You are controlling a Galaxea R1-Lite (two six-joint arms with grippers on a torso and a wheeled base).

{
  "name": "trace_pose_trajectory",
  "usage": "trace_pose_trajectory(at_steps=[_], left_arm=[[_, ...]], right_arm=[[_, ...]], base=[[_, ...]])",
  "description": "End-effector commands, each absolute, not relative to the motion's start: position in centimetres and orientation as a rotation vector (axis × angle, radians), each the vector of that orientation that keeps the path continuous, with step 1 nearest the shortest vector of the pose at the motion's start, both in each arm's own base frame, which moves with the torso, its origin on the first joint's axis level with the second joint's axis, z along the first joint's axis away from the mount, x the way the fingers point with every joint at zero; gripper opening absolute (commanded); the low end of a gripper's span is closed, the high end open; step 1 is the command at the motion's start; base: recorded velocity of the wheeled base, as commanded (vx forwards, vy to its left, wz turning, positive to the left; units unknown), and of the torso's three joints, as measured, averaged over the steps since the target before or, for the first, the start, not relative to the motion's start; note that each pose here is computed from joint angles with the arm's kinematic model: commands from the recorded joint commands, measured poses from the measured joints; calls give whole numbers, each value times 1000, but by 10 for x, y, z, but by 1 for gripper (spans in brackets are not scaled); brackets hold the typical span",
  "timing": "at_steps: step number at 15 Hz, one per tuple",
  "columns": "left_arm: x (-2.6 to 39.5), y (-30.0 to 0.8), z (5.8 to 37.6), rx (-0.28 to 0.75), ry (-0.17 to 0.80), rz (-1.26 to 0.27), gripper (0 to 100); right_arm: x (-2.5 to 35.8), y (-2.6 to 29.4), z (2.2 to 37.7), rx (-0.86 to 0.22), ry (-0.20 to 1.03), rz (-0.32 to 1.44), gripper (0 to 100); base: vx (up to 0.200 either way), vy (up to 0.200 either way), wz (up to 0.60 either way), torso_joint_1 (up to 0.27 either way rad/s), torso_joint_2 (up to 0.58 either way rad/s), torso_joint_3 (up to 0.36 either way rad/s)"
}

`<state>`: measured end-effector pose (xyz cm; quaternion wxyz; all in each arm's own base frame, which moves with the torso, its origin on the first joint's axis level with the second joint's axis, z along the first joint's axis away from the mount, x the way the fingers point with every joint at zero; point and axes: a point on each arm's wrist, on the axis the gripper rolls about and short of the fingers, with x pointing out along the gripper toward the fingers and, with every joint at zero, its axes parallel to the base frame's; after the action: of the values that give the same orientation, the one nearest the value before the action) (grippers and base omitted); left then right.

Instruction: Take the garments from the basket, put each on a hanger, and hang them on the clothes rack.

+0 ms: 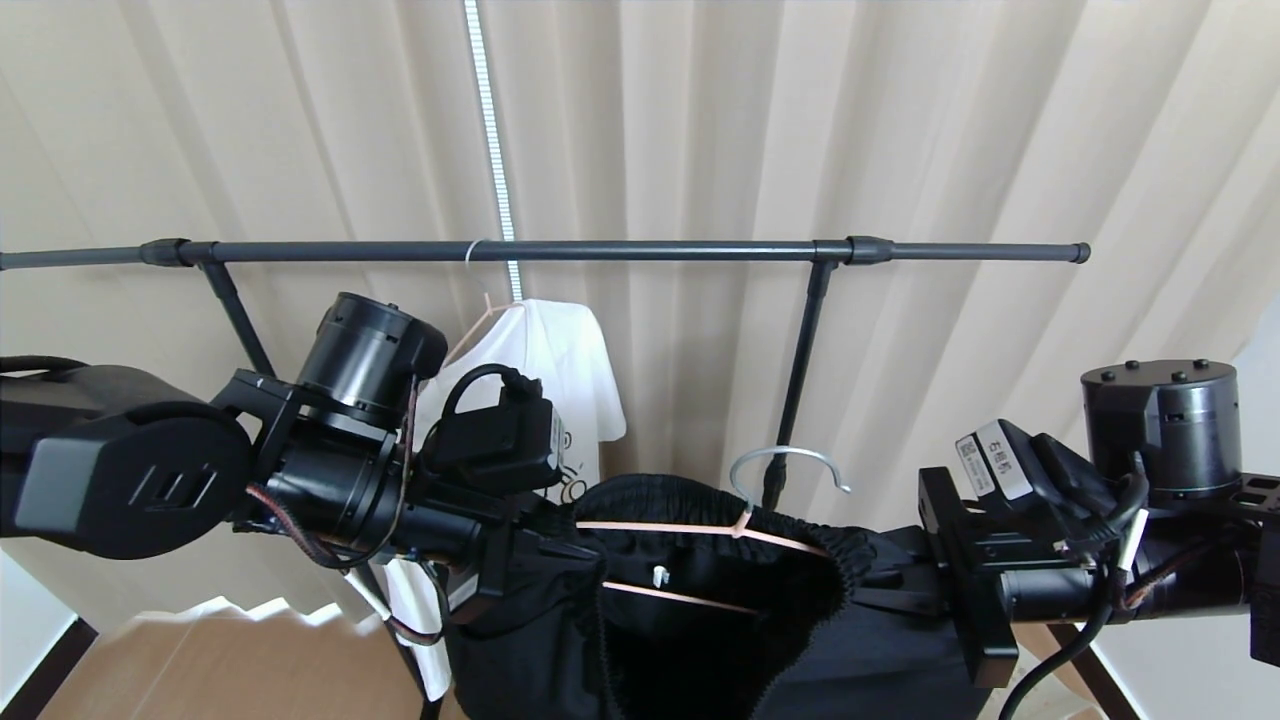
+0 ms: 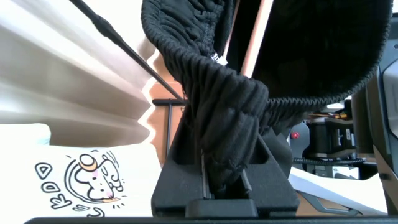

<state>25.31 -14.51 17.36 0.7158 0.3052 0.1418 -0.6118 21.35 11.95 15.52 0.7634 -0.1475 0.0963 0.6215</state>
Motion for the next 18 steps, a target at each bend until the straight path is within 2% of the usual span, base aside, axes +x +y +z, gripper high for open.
trace_pose_trajectory(at_steps=[1, 6, 7, 13, 18], left_arm=[[249, -143, 178, 678, 300, -1349, 0], [245, -139, 181, 674, 295, -1339, 0], [244, -139, 182, 668, 294, -1335, 0], [247, -133, 177, 655, 281, -1301, 0], [245, -121, 182, 606, 306, -1248, 0]], right_arm=[[216, 120, 156, -321, 209, 1347, 0], [218, 120, 156, -318, 214, 1341, 0], [218, 120, 156, -318, 214, 1339, 100], [221, 108, 157, -315, 212, 1292, 100], [219, 105, 158, -320, 199, 1294, 100]], base=[[0, 0, 0, 0, 0, 0], [0, 0, 0, 0, 0, 0], [0, 0, 0, 0, 0, 0], [0, 0, 0, 0, 0, 0], [0, 0, 0, 0, 0, 0]])
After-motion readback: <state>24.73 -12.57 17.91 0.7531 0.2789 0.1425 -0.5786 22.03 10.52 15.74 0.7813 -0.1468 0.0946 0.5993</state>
